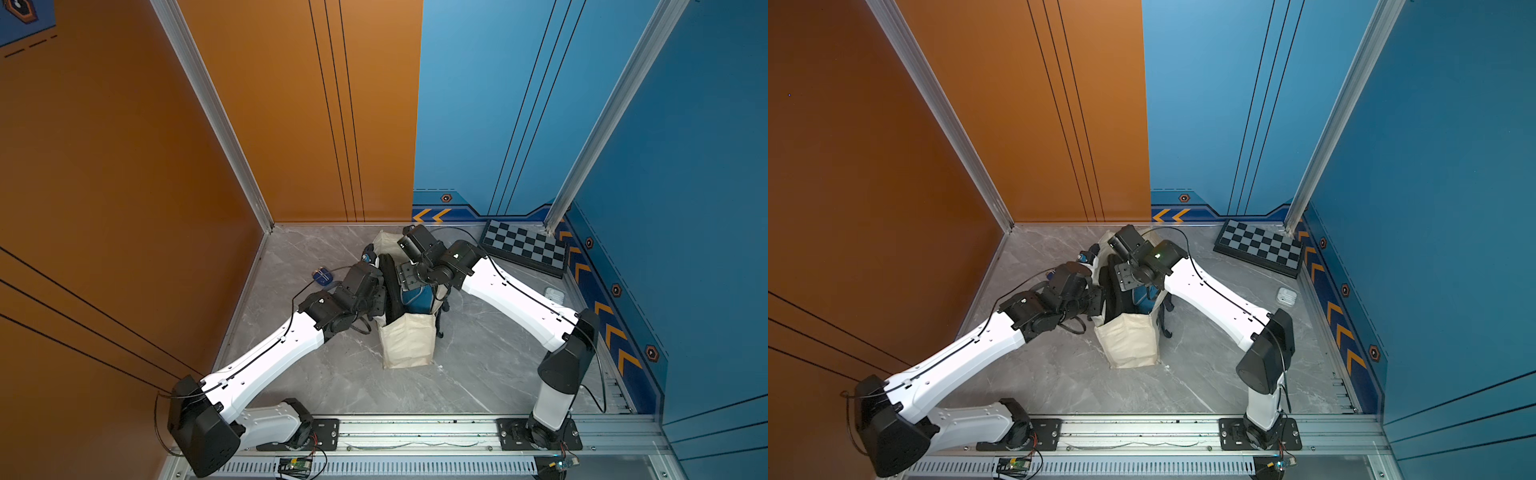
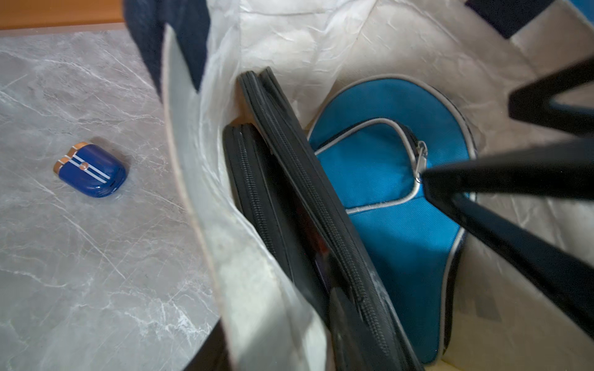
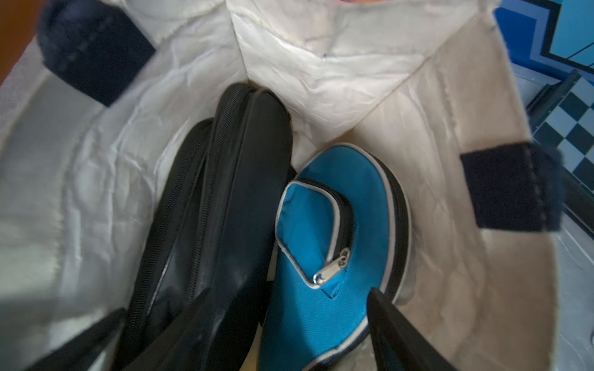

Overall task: Remove the ping pong set from the canvas bag
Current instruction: Pick up the ping pong set from the canvas bag.

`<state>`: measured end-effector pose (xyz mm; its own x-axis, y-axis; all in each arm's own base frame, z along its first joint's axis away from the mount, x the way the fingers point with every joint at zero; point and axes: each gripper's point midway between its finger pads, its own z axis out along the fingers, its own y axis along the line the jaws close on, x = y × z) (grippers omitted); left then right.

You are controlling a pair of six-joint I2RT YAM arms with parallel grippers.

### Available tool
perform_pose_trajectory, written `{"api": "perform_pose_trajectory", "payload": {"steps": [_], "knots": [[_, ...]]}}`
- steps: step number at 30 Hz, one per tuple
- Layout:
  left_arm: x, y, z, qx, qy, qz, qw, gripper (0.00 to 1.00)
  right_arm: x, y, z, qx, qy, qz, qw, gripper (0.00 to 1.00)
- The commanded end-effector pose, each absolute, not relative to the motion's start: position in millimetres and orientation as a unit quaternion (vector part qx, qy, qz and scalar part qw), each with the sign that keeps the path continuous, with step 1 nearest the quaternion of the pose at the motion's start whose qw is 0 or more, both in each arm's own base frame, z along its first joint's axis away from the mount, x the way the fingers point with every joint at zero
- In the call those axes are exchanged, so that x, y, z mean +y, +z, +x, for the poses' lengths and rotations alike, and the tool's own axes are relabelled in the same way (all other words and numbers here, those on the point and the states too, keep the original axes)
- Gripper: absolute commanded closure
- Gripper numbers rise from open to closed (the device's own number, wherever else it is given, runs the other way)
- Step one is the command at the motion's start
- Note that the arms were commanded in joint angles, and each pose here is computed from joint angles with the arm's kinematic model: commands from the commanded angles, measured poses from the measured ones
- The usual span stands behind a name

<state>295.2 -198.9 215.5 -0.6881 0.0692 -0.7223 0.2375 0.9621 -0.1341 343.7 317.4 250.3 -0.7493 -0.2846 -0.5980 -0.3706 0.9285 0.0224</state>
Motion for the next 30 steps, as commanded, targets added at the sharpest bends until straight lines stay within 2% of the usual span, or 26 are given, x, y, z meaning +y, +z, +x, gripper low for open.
{"api": "perform_pose_trajectory", "payload": {"steps": [1,4,7,19,25,30], "knots": [[-197,204,289,0.916,-0.097,0.077,0.382,0.61,318,233,337,0.95,0.068,-0.17,0.251,0.28],[-189,190,284,0.918,-0.087,0.072,0.38,0.66,319,221,346,0.957,0.057,-0.161,0.234,0.33],[-184,191,282,0.913,-0.082,0.07,0.393,0.68,313,211,355,0.962,0.046,-0.147,0.225,0.37],[-187,194,282,0.893,-0.08,0.084,0.434,0.69,286,192,374,0.97,0.014,-0.122,0.209,0.4],[-189,210,284,0.871,-0.098,0.078,0.475,0.7,327,212,369,0.959,0.093,-0.149,0.223,0.4],[-185,247,286,0.83,-0.126,0.066,0.54,0.71,350,227,368,0.949,0.121,-0.16,0.243,0.39]]}}
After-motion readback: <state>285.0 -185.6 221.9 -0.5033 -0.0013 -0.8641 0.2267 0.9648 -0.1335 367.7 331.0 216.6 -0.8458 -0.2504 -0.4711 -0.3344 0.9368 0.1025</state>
